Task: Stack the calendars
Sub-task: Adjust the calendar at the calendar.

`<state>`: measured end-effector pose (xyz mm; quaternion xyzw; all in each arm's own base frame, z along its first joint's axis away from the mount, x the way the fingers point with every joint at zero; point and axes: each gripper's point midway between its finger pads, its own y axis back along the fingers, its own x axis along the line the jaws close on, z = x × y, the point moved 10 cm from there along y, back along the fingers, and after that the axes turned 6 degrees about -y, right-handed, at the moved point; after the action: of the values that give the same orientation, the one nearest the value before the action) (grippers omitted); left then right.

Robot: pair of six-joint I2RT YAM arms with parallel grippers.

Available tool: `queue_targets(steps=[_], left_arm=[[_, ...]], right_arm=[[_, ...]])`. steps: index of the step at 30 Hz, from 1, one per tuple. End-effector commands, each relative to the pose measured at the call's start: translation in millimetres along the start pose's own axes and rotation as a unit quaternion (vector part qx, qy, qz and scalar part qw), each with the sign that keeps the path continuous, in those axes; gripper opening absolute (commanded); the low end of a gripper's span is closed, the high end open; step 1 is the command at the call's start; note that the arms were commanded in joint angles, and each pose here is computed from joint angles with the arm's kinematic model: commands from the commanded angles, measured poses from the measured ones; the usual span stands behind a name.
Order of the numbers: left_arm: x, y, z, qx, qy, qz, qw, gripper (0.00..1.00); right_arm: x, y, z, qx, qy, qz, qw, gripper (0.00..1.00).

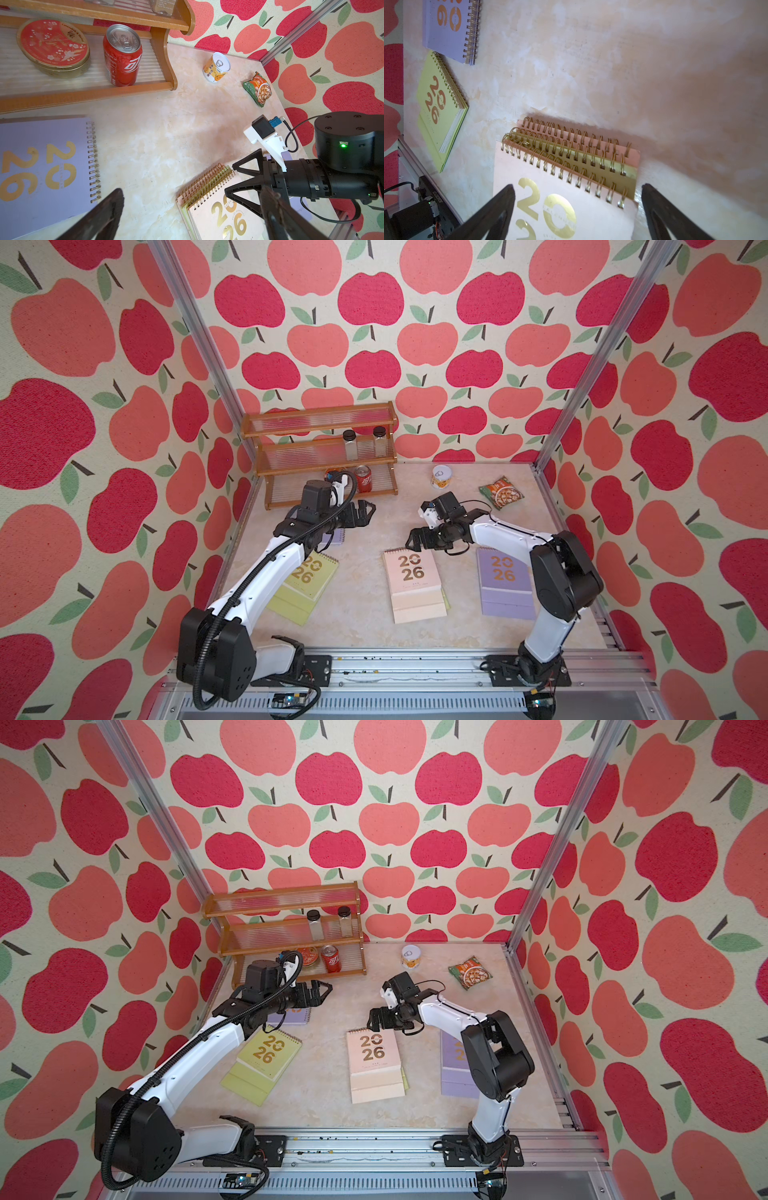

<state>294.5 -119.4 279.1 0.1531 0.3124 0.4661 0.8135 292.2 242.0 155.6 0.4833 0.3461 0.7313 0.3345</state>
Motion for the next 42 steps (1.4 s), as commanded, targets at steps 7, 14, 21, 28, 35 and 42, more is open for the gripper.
queue_targets(steps=[7,14,21,28,35,42], left_arm=[[4,-5,-6,0.014,-0.003,-0.002,1.000,1.00],[4,-5,-14,0.046,0.004,-0.008,0.999,1.00],[-16,-6,-65,0.182,0.011,-0.026,0.983,0.99],[-60,-6,-114,0.300,-0.015,-0.029,0.953,0.99],[-91,-8,-150,0.383,-0.029,-0.024,0.923,1.00],[-113,-11,-177,0.414,-0.039,-0.043,0.909,0.99]], right_arm=[[11,0,11,-0.005,0.001,0.022,1.000,0.97],[11,6,14,-0.011,0.005,0.004,1.000,0.97],[-6,21,-1,-0.003,-0.007,-0.023,1.000,0.98],[-15,26,-21,0.014,-0.024,-0.033,0.999,0.99],[-27,34,-30,0.009,-0.044,-0.037,0.998,0.99],[-32,36,-41,0.009,-0.046,-0.035,0.998,0.99]])
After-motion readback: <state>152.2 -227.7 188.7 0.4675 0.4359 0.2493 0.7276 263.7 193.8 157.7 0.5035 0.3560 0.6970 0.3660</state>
